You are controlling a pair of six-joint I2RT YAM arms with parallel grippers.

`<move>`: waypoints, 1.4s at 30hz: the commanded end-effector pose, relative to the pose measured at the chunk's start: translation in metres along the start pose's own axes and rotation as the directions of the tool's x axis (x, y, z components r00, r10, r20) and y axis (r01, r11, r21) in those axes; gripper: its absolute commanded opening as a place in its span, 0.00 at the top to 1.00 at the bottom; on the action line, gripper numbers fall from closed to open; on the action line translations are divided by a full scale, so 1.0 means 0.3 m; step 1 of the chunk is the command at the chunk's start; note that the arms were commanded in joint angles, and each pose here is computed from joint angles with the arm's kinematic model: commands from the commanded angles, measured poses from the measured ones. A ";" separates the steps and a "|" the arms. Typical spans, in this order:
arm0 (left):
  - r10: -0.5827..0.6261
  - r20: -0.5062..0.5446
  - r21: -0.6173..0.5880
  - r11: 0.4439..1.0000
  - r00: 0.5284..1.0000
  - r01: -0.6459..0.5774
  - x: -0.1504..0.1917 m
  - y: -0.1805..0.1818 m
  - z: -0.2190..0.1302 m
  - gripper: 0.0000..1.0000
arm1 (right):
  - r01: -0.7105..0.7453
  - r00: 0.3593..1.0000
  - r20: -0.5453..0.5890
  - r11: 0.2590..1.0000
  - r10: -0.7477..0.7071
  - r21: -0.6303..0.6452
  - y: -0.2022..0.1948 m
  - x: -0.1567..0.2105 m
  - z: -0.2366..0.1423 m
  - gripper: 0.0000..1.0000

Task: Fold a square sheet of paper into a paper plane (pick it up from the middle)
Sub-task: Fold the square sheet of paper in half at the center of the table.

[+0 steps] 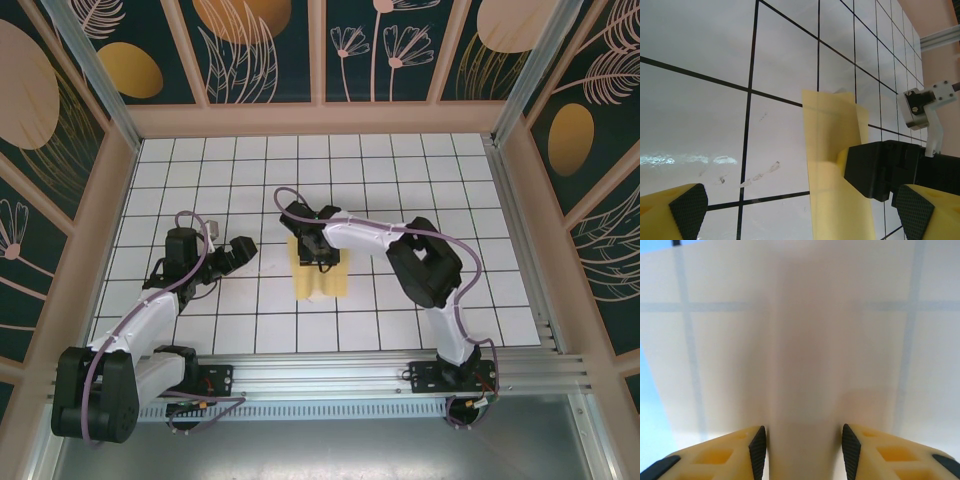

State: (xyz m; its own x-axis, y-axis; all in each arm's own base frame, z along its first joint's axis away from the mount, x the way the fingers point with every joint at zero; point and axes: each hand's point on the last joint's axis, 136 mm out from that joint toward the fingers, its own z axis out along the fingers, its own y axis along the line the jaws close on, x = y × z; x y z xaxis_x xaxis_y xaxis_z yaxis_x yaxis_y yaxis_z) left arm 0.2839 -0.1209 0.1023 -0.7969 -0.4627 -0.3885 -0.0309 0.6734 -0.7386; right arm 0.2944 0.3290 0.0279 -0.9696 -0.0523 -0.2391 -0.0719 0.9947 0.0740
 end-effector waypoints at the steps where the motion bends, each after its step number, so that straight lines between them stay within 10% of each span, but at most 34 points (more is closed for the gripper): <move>1: 0.030 0.007 0.032 0.999 1.000 -0.030 -0.022 -0.050 -0.013 0.01 | -0.023 0.998 0.048 0.994 0.028 -0.111 0.042 -0.035 -0.120 0.55; 14: 0.030 0.022 0.071 0.997 0.999 -0.031 -0.036 -0.096 -0.035 0.01 | -0.067 0.982 0.120 0.863 0.146 -0.501 0.132 -0.103 -0.311 0.59; 27: 0.070 -0.028 0.169 0.983 0.997 -0.065 0.004 -0.176 -0.027 0.07 | -0.200 0.968 0.051 0.879 0.245 -0.432 -0.099 -0.006 -0.144 0.44; 42: 0.135 -0.101 0.127 0.984 0.986 -0.122 0.062 -0.243 0.073 0.35 | -0.229 0.963 0.045 0.898 0.265 -0.377 -0.238 0.041 -0.120 0.38</move>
State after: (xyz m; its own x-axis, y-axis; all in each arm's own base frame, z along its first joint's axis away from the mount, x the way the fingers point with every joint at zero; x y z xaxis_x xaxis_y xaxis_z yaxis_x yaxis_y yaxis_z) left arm 0.2770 -0.1857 0.1319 -0.8598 -0.3132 -0.4032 0.1262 0.6349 -0.7622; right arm 0.2837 0.2593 0.0611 -0.9380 0.2280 -0.2612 0.0726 0.8658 0.4950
